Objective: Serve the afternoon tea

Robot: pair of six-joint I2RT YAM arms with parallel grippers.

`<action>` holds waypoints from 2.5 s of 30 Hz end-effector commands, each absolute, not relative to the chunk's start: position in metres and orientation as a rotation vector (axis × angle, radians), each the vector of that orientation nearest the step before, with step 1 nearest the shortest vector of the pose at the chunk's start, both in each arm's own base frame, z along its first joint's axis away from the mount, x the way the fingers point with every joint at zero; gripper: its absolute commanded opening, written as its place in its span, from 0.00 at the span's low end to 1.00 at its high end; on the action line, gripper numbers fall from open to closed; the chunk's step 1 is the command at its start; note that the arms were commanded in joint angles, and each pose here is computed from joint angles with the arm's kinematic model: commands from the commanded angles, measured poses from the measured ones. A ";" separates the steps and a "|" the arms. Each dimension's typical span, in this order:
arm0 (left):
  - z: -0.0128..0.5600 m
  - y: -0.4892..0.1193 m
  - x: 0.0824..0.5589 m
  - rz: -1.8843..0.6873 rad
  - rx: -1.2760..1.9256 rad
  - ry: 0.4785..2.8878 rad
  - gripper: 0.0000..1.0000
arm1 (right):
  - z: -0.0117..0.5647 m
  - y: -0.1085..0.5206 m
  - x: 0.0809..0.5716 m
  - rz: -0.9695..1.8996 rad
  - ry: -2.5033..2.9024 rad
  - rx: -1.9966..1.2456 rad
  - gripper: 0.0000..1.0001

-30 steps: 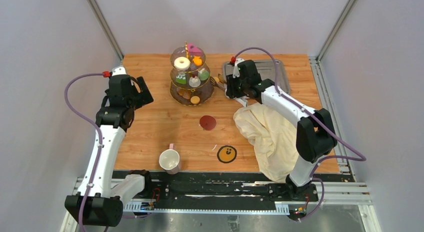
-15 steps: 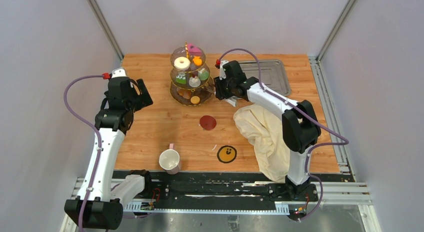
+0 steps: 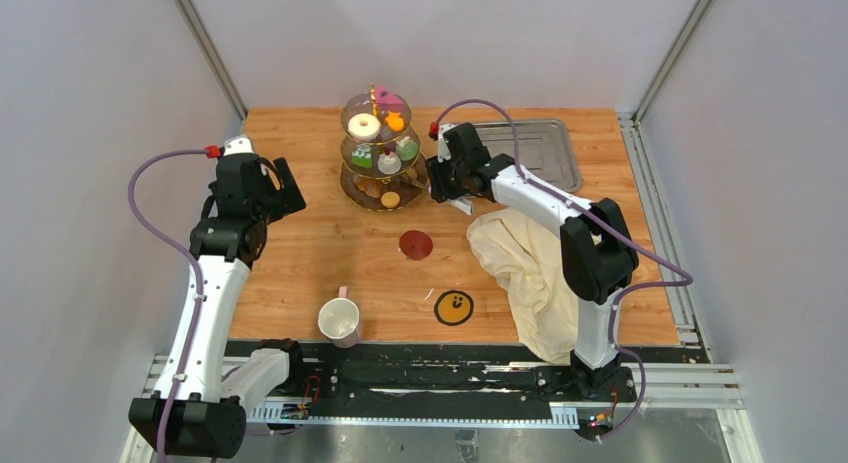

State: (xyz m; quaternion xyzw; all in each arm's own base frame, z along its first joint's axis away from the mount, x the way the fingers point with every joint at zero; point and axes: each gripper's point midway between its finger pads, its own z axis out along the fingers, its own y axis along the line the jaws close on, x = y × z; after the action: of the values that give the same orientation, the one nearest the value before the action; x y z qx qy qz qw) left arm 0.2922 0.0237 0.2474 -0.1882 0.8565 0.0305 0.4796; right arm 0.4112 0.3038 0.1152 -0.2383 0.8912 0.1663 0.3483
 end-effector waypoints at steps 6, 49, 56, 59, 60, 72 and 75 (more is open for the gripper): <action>0.253 0.028 0.292 0.094 -0.453 2.078 0.98 | 0.139 0.315 0.418 0.444 2.239 -0.636 0.45; 0.255 0.029 0.289 0.101 -0.458 2.079 0.98 | 0.164 0.354 0.236 0.722 2.096 -0.961 0.01; 0.262 0.037 0.280 0.152 -0.486 2.059 0.98 | 0.154 0.441 0.243 0.772 1.971 -1.072 0.02; 0.266 0.041 0.276 0.168 -0.506 2.042 0.98 | 0.137 0.471 0.261 0.751 1.973 -1.062 0.05; 0.267 0.042 0.274 0.171 -0.509 2.038 0.98 | 0.131 0.479 0.267 0.741 1.969 -1.050 0.06; 0.275 0.041 0.267 0.167 -0.471 2.029 0.98 | 0.092 0.550 0.315 0.724 1.985 -0.971 0.50; 0.274 0.032 0.269 0.120 -0.443 2.051 0.98 | 0.109 0.544 0.309 0.731 1.953 -0.986 0.67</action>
State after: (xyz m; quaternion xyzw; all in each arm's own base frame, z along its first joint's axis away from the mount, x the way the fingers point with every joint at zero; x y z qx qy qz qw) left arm 0.2688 0.0390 0.2640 -0.2004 0.8451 0.0678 0.4910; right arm 0.3107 0.5303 0.0469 -0.3934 0.8052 0.2626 0.3577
